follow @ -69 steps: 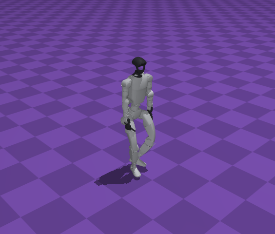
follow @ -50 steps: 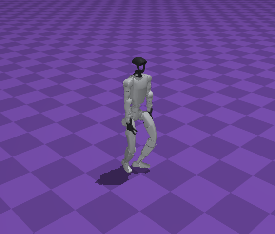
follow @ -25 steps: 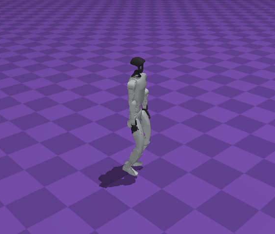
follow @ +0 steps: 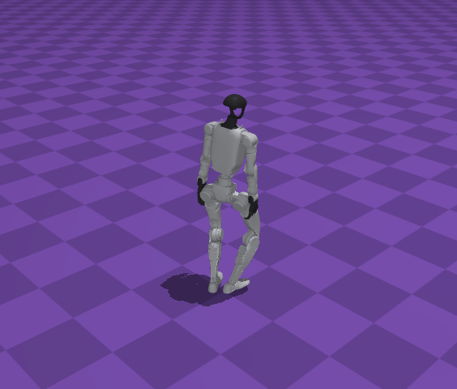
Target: Sport exercise
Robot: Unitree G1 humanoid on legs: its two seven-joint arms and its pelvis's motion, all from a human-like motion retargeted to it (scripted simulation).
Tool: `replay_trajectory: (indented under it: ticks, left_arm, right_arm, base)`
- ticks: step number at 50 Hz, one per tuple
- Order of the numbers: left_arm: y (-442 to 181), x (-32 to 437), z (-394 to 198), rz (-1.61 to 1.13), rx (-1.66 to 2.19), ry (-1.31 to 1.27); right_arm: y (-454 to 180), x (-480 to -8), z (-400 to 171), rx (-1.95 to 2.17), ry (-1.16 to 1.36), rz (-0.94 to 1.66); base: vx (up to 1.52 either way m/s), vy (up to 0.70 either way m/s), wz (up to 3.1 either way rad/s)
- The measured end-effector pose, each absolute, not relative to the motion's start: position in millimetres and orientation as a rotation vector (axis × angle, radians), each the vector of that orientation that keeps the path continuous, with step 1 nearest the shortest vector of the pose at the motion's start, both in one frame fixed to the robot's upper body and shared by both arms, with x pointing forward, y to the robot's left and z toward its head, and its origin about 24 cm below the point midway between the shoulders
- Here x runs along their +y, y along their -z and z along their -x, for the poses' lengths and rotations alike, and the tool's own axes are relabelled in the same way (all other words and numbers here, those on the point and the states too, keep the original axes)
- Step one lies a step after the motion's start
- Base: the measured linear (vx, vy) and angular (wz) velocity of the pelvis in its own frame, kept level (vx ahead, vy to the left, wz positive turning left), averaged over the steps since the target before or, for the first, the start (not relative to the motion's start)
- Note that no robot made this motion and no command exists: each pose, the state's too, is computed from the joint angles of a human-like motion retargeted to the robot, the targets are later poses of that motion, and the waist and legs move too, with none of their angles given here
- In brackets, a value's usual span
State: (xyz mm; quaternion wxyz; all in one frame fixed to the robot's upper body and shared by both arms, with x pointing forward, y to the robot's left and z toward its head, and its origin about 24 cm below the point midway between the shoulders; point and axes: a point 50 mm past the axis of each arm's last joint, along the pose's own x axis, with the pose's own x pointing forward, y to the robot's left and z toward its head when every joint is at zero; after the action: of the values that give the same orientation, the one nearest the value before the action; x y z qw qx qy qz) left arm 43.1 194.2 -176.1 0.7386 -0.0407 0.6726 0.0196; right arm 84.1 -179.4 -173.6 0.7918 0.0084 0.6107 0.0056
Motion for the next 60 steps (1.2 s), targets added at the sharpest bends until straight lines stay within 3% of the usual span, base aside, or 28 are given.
replay_trajectory:
  ticks: [23,41,50,60]
  left_arm:
    - [170.8,200.7,-78.6,0.006,1.346,0.099]
    - [176.2,188.2,-48.4,0.005,1.439,0.206]
    - [174.6,188.5,-56.2,0.097,1.408,0.169]
    - [172.3,183.3,-77.1,0.017,1.338,0.245]
  right_arm:
    - [173.1,-174.6,-85.6,1.289,-0.146,0.062]
    - [171.0,-183.9,-92.6,1.281,-0.142,0.102]
    - [171.2,-185.2,-89.2,1.287,-0.146,0.061]
    - [172.4,-188.7,-83.3,1.304,-0.058,0.026]
  base:
    - [0.1,-0.03,1.22]
    - [0.14,0.02,0.67]
    - [0.26,-0.02,0.54]
    - [0.2,-0.09,0.4]
